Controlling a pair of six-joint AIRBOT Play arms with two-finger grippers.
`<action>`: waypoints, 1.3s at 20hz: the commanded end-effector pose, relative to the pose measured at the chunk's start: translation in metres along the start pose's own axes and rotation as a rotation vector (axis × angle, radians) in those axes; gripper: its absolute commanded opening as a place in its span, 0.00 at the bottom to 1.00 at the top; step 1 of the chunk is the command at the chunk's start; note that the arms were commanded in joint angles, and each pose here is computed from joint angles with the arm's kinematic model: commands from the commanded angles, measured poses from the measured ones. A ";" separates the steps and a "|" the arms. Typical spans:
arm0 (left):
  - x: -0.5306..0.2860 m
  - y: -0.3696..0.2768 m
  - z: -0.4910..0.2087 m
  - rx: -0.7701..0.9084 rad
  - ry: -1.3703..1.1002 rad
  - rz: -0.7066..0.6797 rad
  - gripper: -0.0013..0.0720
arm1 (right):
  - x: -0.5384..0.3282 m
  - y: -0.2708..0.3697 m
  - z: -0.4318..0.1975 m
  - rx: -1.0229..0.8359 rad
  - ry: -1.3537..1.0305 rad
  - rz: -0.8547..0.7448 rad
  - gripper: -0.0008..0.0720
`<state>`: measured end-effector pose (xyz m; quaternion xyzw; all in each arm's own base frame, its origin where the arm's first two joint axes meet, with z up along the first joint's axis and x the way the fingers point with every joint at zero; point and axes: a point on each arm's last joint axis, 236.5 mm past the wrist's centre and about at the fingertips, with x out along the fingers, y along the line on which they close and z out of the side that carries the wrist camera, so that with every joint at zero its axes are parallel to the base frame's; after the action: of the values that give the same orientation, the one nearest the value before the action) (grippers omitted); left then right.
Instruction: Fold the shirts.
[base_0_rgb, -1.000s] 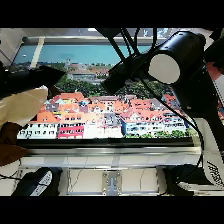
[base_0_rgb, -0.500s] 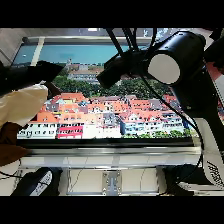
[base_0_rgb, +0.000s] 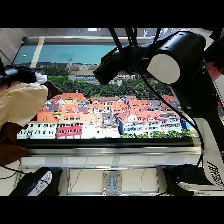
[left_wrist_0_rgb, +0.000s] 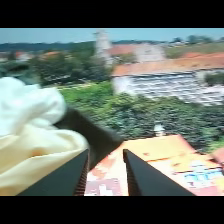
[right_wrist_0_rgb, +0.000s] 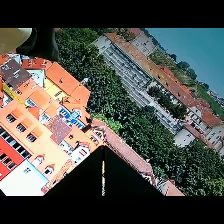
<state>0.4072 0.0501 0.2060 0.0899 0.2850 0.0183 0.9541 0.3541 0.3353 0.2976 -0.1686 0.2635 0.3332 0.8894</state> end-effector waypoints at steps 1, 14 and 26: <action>0.001 0.110 -0.030 -0.025 0.092 0.359 0.69 | 0.000 0.000 0.001 0.000 -0.006 -0.002 0.03; 0.112 0.180 -0.164 -0.428 0.332 0.450 0.88 | 0.003 -0.024 0.000 -0.044 0.002 -0.092 0.27; 0.151 0.155 -0.157 -0.630 0.239 0.337 0.05 | 0.063 -0.126 -0.083 0.116 0.271 -0.218 0.54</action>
<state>0.4451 0.2449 0.0283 -0.1442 0.3612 0.2765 0.8788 0.4435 0.2465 0.2233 -0.1945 0.3610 0.2012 0.8896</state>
